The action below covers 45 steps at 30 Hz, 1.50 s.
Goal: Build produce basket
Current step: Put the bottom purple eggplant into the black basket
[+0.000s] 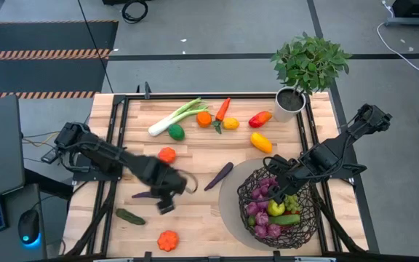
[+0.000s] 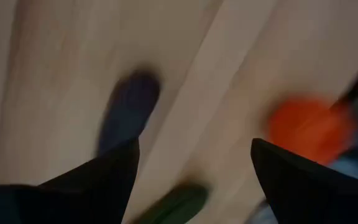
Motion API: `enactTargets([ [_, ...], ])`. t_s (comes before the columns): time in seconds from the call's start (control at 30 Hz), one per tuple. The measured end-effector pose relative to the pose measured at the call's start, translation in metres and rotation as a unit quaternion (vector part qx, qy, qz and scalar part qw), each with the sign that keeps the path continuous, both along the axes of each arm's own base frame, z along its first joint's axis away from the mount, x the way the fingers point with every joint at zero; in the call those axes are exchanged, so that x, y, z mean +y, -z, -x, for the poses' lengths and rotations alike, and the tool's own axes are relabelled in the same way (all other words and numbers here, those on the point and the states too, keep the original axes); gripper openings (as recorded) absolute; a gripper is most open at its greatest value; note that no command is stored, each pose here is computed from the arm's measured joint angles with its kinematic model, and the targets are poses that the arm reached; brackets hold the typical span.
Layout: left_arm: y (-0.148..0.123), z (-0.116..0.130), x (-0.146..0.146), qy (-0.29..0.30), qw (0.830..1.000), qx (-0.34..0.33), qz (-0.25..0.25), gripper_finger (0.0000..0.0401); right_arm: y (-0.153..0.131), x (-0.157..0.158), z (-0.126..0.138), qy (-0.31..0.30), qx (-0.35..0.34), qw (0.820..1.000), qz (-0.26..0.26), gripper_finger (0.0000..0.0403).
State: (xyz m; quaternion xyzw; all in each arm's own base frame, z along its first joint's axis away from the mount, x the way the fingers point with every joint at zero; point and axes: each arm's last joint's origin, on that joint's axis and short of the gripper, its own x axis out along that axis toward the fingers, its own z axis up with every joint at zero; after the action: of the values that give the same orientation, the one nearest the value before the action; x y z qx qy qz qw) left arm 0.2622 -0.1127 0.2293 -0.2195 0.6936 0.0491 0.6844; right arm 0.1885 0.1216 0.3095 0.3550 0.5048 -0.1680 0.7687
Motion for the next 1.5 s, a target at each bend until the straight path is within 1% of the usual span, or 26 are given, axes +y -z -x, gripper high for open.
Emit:
enactTargets([
  [0.1,0.001,0.023,-0.013,0.061,0.995,0.05,-0.065,0.0314,0.0,0.0,-0.001,0.002,-0.008,1.0,0.003,0.0378],
  [0.17,0.003,0.03,-0.022,0.09,0.992,0.041,-0.079,0.0313,-0.001,0.0,-0.001,0.002,-0.011,1.0,0.001,0.0378],
  [0.23,0.005,0.039,-0.028,0.103,0.992,0.026,-0.073,0.0313,-0.001,0.001,-0.003,0.003,-0.017,1.0,-0.003,0.0378],
  [0.33,0.017,0.051,-0.03,0.091,0.994,0.014,-0.065,0.0313,-0.002,0.002,-0.004,0.01,-0.023,1.0,-0.012,0.0378],
  [0.43,0.029,0.067,-0.023,0.072,0.993,0.038,-0.08,0.0313,-0.002,0.002,-0.004,0.019,-0.02,0.999,-0.022,0.0377],
  [0.53,0.036,0.076,-0.019,0.07,0.994,0.037,-0.081,0.0313,-0.002,0.002,-0.004,0.022,-0.02,0.999,-0.023,0.0378],
  [0.67,0.045,0.078,-0.017,0.069,0.995,0.003,-0.07,0.0313,-0.002,0.001,-0.004,0.031,-0.022,0.999,-0.022,0.0377],
  [0.77,0.056,0.081,-0.014,0.067,0.995,-0.004,-0.08,0.0313,-0.002,-0.001,-0.006,0.054,-0.023,0.998,-0.026,0.0378],
  [0.83,0.067,0.083,-0.011,0.063,0.995,-0.009,-0.077,0.0312,-0.002,-0.001,-0.006,0.069,-0.023,0.997,-0.031,0.0377],
  [0.97,0.082,0.088,-0.005,0.046,0.996,-0.004,-0.078,0.03,-0.002,0.0,-0.005,0.07,-0.023,0.997,-0.036,0.0377],
  [1.07,0.088,0.091,-0.003,0.042,0.996,-0.005,-0.08,0.028,-0.002,0.003,-0.004,0.063,-0.023,0.997,-0.035,0.0378],
  [1.17,0.089,0.09,-0.003,0.04,0.996,-0.016,-0.075,0.0246,-0.002,0.004,-0.003,0.067,-0.023,0.997,-0.038,0.0378],
  [1.33,0.083,0.08,-0.01,0.037,0.996,-0.055,-0.051,0.0159,-0.003,0.002,-0.004,0.089,-0.034,0.995,-0.029,0.0378],
  [1.5,0.066,0.066,-0.019,0.04,0.994,-0.095,-0.028,0.0071,-0.003,0.001,-0.005,0.105,-0.05,0.993,-0.012,0.0378],
])
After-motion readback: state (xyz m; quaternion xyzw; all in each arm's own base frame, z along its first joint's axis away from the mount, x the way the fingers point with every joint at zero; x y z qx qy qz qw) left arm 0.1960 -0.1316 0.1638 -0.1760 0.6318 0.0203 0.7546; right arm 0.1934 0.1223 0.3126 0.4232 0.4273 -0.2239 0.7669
